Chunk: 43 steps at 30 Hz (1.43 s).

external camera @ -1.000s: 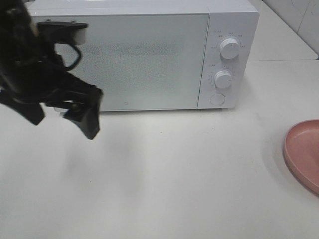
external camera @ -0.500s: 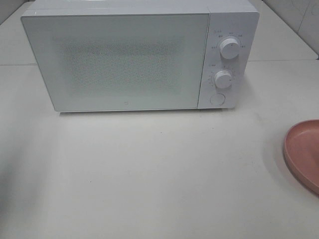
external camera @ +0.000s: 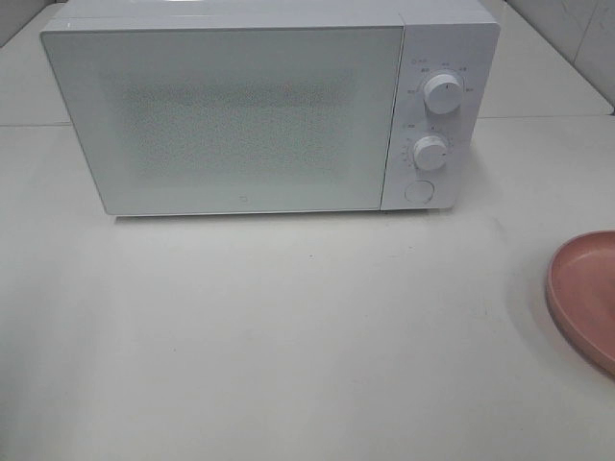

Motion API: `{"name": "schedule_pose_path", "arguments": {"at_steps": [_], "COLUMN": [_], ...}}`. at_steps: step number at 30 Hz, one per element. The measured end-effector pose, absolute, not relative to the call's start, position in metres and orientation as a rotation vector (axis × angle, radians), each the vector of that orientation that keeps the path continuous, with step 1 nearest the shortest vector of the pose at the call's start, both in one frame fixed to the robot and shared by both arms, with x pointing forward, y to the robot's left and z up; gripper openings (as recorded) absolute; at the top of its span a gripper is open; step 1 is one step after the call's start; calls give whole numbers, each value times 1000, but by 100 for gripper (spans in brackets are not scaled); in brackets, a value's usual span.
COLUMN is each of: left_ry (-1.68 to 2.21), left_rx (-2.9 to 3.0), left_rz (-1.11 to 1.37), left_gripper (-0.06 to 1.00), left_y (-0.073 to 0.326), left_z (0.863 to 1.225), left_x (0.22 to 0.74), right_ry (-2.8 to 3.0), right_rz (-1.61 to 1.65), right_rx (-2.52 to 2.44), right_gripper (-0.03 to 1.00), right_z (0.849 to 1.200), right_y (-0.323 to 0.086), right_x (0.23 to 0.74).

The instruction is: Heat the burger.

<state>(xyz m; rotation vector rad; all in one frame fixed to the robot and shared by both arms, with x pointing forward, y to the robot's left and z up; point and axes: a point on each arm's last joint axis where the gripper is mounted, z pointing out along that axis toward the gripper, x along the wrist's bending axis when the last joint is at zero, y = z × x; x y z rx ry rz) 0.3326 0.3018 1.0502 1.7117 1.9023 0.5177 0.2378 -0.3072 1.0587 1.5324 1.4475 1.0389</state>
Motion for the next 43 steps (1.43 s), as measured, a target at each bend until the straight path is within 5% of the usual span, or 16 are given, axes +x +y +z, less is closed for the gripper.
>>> {"name": "schedule_pose_path", "arguments": {"at_steps": [8,43], "left_ry": [1728,1545], "left_rx": [1593,1522], "left_rz": [762,932], "left_gripper": [98,98], "left_y": [297,288], "left_z": [1066,1056], "left_x": [294,231], "right_ry": [1447,1447], "right_rz": [1039,1039], "right_rx": [1532,1532], "right_gripper": [71,71], "right_z": [1059,1059], "right_y": [-307,-307], "right_x": [238,238]}}
